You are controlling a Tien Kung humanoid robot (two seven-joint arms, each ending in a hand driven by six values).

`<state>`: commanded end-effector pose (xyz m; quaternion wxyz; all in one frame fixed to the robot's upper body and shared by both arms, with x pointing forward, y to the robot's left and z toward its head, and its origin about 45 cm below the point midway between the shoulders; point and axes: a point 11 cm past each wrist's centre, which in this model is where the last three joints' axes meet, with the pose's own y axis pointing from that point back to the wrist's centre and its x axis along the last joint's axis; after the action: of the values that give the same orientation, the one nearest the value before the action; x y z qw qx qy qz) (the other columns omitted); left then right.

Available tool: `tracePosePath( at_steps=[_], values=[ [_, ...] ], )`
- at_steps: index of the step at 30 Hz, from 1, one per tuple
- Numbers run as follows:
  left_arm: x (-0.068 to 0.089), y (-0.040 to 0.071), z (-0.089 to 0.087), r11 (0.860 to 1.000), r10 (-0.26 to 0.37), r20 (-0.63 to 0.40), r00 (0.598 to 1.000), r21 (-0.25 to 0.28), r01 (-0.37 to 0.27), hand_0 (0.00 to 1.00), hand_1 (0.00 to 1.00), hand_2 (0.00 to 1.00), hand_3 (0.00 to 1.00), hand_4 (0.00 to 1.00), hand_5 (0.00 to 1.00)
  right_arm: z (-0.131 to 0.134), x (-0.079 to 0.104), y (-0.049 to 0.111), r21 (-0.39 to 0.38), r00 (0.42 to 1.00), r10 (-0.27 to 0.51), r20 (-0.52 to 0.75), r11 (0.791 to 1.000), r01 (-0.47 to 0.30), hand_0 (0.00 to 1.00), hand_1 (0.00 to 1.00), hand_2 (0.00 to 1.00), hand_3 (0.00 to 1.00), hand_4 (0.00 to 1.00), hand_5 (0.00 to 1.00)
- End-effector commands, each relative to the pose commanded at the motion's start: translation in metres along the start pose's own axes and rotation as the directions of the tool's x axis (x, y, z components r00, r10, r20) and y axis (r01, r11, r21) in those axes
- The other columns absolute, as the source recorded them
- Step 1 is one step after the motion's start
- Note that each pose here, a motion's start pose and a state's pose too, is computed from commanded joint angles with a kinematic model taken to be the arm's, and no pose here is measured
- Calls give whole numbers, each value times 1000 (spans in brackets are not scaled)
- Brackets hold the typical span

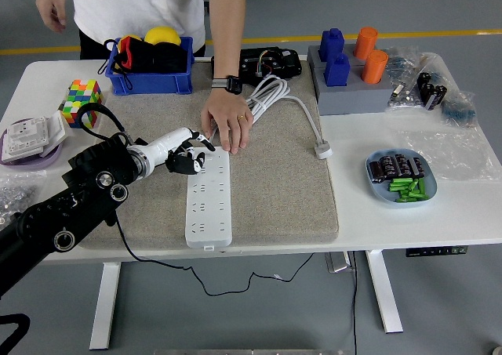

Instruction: Pull the plug out,throw it away,press the button

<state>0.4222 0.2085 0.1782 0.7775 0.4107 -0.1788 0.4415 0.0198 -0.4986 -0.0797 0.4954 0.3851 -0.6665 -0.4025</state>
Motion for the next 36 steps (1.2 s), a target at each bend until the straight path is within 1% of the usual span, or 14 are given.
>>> tracePosePath(
  at_steps=[4,6,8,9,14,15,17,18,20,21,24,26,27,36],
  values=[
    [18,6,9,994,76,-34,996,-79,-79,44,30,151,686,231,2,-1,-1,0,2,1000,-2,-1,1000,2,725,676,655,639,734,585],
    [35,10,10,978,160,-56,986,-128,-165,44,30,151,686,231,2,0,-1,0,1,1000,-3,-2,1000,3,725,676,655,639,734,585],
    [52,16,3,955,247,-69,967,-153,-255,44,30,151,686,231,2,1,-1,0,-2,1000,-2,-3,1000,2,725,676,655,639,734,585],
    [58,18,-2,948,273,-80,959,-148,-283,177,186,278,716,549,2,1,-1,0,-2,1000,-1,-3,1000,1,725,676,655,639,734,584],
    [80,29,-36,932,348,-127,929,-65,-358,177,186,278,716,549,2,0,0,0,-1,1000,0,-1,1000,0,725,676,655,639,734,584],
    [83,32,-44,924,367,-145,919,-57,-378,523,572,563,795,626,150,0,0,0,0,1000,0,-1,1000,0,725,676,655,638,734,583],
    [89,38,-54,904,409,-176,895,-55,-424,523,572,563,795,626,150,0,0,0,0,1000,0,0,1000,0,725,676,655,638,734,583],
    [90,39,-56,900,417,-183,890,-54,-433,523,572,563,795,626,150,0,0,0,1,1000,0,0,1000,0,725,676,655,638,734,583],
    [95,47,-69,865,476,-231,848,-51,-499,523,572,563,795,626,150,-1,-1,0,1,1000,-1,-1,1000,1,725,676,655,638,734,583],
    [96,50,-72,855,492,-241,837,-48,-516,800,792,754,802,649,218,-1,-1,0,2,1000,-1,-1,1000,1,725,676,655,639,735,585],
    [97,59,-91,834,529,-275,803,-6,-552,800,792,754,802,649,218,-2,-1,0,4,1000,-1,-1,1000,1,725,676,655,639,735,585],
    [97,63,-98,827,541,-286,791,9,-563,800,792,754,802,649,218,-2,-1,0,4,1000,-1,-1,1000,1,725,676,655,639,735,585],
    [98,66,-102,822,549,-295,782,18,-569,848,832,791,807,648,229,-1,-1,0,3,1000,-2,-1,1000,2,725,675,655,640,735,584],
    [107,82,-124,793,594,-315,741,72,-605,855,835,789,809,649,242,-5,1,0,11,1000,4,6,1000,-4,725,675,655,638,735,585]
  ],
)
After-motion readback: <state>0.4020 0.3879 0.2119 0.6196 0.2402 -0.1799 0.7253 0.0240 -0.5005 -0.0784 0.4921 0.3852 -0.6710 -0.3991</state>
